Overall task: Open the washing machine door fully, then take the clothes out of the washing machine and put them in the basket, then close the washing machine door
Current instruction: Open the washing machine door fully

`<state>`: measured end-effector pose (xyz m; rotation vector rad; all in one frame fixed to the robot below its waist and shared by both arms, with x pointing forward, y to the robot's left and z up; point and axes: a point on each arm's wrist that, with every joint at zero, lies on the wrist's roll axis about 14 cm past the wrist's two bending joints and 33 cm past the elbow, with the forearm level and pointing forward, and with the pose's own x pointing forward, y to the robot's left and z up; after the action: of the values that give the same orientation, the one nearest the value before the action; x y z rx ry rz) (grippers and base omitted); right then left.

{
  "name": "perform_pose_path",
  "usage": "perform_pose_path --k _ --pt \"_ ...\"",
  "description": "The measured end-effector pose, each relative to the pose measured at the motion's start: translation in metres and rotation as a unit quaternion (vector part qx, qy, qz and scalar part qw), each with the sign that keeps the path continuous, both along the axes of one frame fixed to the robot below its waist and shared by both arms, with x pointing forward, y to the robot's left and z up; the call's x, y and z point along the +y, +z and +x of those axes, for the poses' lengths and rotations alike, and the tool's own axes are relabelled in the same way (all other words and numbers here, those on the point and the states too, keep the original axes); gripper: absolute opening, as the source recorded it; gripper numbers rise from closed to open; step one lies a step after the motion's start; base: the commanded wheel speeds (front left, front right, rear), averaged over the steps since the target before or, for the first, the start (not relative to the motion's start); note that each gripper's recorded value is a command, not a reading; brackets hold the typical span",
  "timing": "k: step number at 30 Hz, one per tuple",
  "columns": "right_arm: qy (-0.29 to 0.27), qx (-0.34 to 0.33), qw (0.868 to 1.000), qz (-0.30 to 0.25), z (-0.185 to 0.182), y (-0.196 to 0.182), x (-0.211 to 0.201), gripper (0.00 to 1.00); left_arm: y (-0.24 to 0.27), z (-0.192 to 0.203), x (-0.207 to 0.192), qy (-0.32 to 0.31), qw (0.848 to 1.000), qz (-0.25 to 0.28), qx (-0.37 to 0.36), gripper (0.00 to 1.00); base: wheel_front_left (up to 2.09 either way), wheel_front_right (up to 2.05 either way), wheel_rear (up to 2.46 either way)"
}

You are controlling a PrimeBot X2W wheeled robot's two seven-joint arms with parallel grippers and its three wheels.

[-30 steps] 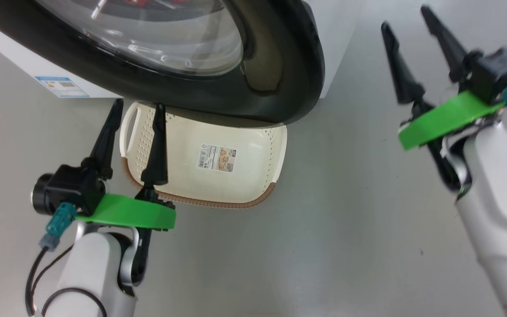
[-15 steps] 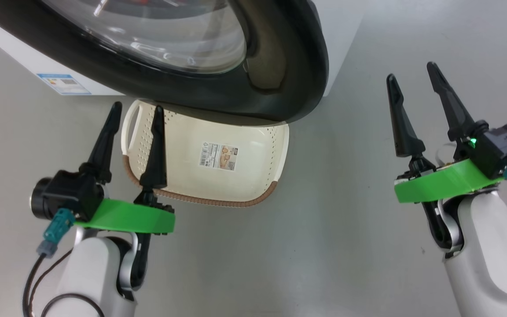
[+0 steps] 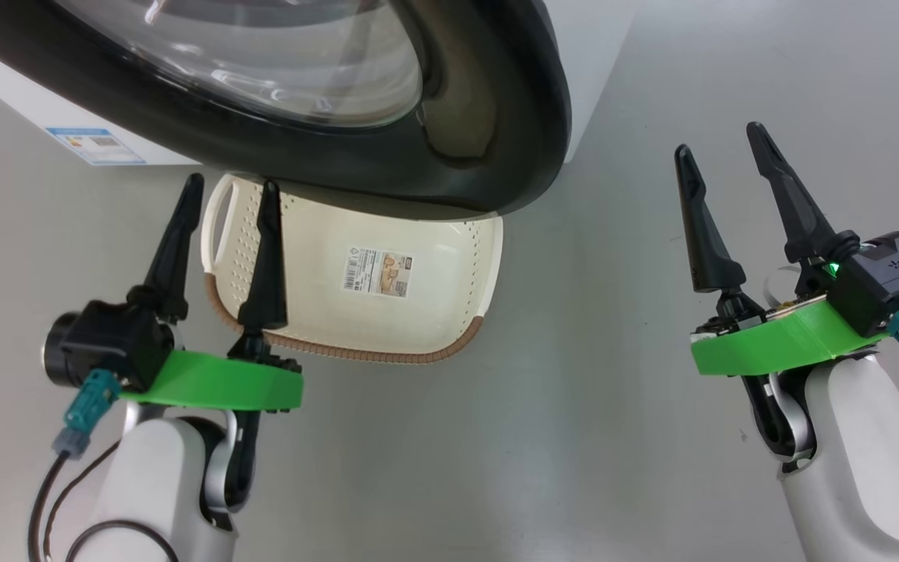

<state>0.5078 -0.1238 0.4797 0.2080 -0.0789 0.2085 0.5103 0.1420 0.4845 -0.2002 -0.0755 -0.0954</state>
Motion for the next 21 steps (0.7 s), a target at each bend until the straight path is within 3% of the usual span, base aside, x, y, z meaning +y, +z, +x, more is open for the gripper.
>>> perform_pose_path --k 21 --pt "-0.003 0.008 1.0 0.009 -0.0003 -0.0046 -0.0021 0.99 -0.0033 0.0013 0.0004 0.001 1.0 0.002 0.003 1.0 0.0 0.0 0.0"
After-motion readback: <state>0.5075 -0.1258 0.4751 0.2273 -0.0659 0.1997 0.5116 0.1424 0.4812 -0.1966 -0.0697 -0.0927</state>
